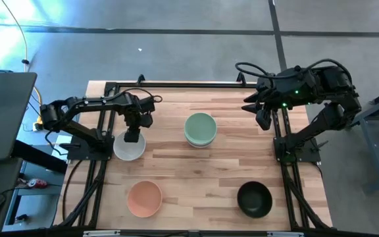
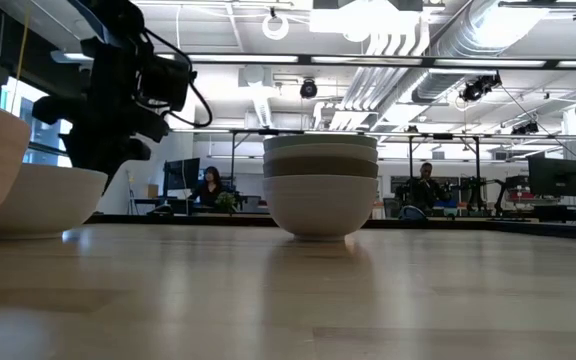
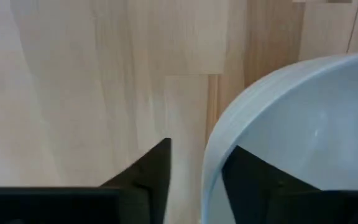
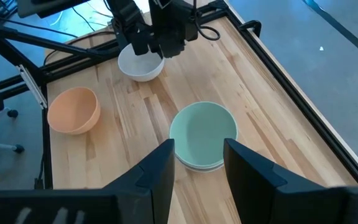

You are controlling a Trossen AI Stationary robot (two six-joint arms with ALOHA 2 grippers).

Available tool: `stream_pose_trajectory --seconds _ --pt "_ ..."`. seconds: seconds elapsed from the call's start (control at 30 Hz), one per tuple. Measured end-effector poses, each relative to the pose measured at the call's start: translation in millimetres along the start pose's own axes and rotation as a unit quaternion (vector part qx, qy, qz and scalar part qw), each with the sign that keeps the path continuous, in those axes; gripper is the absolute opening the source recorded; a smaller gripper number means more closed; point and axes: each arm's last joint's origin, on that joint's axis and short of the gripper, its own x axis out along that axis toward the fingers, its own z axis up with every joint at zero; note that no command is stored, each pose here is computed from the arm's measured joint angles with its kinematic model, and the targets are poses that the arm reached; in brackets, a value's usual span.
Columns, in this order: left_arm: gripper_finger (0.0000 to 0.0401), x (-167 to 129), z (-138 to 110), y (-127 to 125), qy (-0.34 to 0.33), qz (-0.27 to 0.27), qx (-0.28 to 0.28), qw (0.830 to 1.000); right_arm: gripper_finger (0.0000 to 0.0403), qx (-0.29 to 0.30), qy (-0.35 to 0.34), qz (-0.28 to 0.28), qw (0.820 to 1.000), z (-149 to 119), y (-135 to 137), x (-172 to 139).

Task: Nest bowls inside each other
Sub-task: Stack the white bowl on the blue bowl

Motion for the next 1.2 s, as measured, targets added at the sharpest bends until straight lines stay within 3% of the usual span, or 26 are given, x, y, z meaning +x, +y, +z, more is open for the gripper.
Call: stream_pose_trajectory --seconds 0.2,0.57,0.93,1.2 --pt "0.0011 0 -4 4 0.003 -0.007 -0.012 1.000 0.0129 0.000 0.000 0.000 1.000 0 0 0" --pt "0.0003 -15 -1 5 0.000 -0.019 -0.051 0.999 0.0129 -0.005 -0.003 -0.007 1.000 0 0 0" --pt "0.0001 -97 22 11 -0.062 -0.013 -0.120 0.991 0.0129 -0.021 -0.024 -0.005 0.999 4 1 0" --pt "0.0000 -144 63 16 -0.095 -0.003 -0.130 0.987 0.0129 -0.020 -0.025 -0.006 0.999 4 1 0"
